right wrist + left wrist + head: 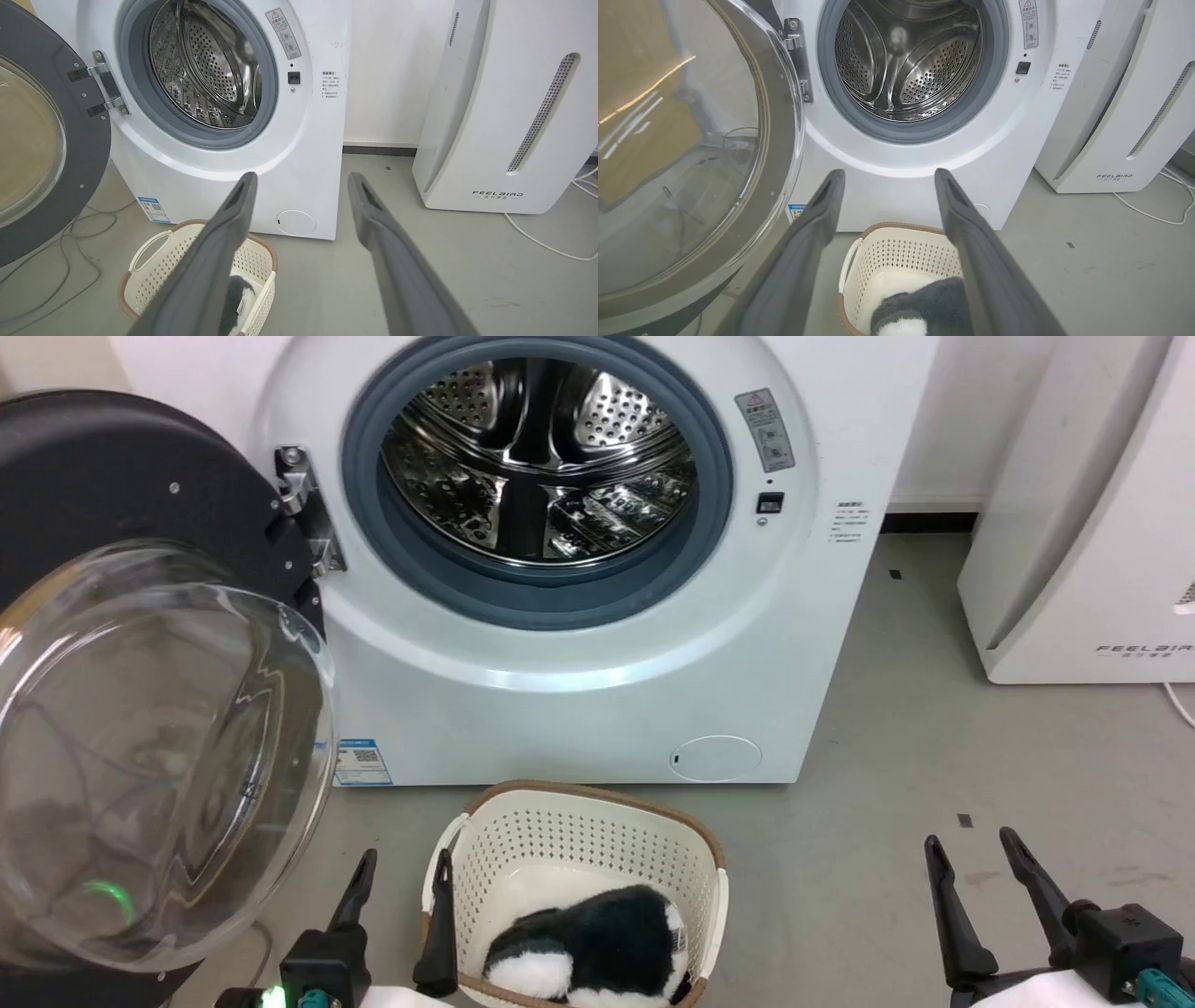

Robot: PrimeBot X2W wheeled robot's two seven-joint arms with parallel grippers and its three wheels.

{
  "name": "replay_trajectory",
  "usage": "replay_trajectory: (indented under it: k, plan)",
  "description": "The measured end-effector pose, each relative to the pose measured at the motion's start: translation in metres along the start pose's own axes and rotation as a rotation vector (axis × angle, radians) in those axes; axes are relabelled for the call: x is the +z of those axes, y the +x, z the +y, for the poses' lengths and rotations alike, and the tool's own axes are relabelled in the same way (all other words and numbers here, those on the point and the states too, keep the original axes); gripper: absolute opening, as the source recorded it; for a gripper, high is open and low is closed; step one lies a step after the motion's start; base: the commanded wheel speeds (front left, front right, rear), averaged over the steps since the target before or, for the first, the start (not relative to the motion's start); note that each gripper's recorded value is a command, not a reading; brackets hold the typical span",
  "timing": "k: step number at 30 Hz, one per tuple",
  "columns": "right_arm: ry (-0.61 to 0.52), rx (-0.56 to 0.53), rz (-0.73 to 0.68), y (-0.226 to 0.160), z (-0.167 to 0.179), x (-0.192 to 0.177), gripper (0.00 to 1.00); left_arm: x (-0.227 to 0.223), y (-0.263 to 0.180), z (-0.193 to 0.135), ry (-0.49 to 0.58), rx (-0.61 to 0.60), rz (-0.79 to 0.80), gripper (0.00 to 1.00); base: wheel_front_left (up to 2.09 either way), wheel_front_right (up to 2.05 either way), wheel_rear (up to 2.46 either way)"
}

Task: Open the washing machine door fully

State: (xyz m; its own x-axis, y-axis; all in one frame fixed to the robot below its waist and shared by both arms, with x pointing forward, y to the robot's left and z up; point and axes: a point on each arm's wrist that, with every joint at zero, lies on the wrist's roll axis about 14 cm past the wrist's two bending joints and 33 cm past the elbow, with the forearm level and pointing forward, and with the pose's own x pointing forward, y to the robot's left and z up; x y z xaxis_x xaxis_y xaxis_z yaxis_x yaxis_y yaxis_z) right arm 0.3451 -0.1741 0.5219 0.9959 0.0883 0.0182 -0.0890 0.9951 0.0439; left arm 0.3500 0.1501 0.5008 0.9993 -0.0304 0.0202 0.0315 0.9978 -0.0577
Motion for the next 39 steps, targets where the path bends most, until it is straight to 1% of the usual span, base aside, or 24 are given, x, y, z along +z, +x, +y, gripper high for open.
replay_trajectory:
  k: [8,9,39]
  plan:
    - [0.002,-0.017,0.003,-0.0043,-0.0045,-0.0009,1.0,0.0017,0.0055,-0.0011,0.001,-0.005,-0.007,1.0,0.0,0.0,0.0]
    - [0.001,-0.017,0.003,-0.0045,-0.0048,-0.0008,0.0,0.0012,0.0056,-0.0011,0.002,-0.005,-0.005,0.0,0.0,0.0,0.0]
    - [-0.008,-0.01,0.017,-0.0017,-0.0027,-0.0036,0.0,0.0021,0.0068,0.0042,0.013,0.002,0.012,0.0,0.0,0.0,0.0]
